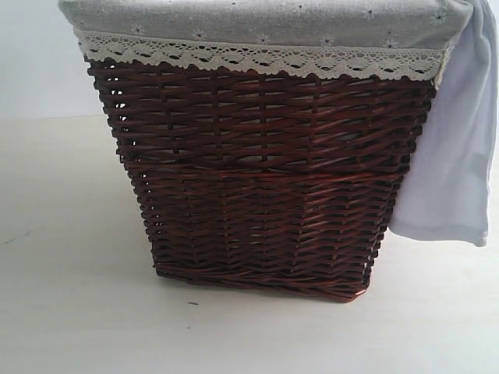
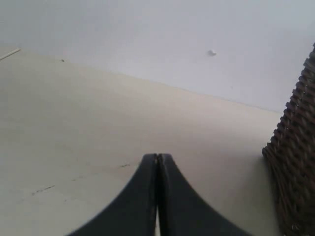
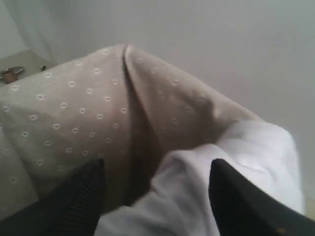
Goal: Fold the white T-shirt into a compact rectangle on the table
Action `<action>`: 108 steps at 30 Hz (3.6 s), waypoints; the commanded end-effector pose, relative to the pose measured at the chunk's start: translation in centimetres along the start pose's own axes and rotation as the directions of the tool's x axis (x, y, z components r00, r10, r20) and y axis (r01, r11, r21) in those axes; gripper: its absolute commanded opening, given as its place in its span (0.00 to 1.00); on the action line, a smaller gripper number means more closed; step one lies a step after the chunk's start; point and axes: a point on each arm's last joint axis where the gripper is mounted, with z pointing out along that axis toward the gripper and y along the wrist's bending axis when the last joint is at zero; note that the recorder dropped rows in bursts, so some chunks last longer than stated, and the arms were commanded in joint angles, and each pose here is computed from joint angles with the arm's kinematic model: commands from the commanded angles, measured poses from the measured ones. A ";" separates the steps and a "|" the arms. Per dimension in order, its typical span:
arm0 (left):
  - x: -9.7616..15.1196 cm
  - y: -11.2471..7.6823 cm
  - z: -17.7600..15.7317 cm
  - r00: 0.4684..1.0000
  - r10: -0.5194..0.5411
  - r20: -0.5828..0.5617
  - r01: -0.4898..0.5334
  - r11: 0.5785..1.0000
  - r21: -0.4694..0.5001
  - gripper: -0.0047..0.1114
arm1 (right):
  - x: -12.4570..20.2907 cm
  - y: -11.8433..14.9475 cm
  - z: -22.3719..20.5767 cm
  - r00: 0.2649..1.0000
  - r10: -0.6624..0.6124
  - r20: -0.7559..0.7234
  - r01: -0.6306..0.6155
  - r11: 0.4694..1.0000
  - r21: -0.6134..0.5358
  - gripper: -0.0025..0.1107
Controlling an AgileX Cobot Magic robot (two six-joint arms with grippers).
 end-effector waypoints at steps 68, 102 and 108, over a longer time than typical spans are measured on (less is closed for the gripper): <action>0.0 0.0 0.0 1.000 -0.013 0.006 0.013 1.000 0.001 0.04 | -4.6 4.3 -1.4 0.994 0.089 0.062 -0.087 0.996 -0.030 0.48; 0.0 0.0 0.0 1.000 -0.011 0.006 0.011 1.000 0.001 0.04 | 16.0 12.4 14.0 0.817 -0.321 -0.479 0.472 0.849 0.237 0.02; 0.0 0.0 0.0 1.000 -0.011 0.006 0.011 1.000 0.001 0.04 | 13.2 14.0 15.9 0.871 -0.338 -0.358 0.396 0.912 0.104 0.10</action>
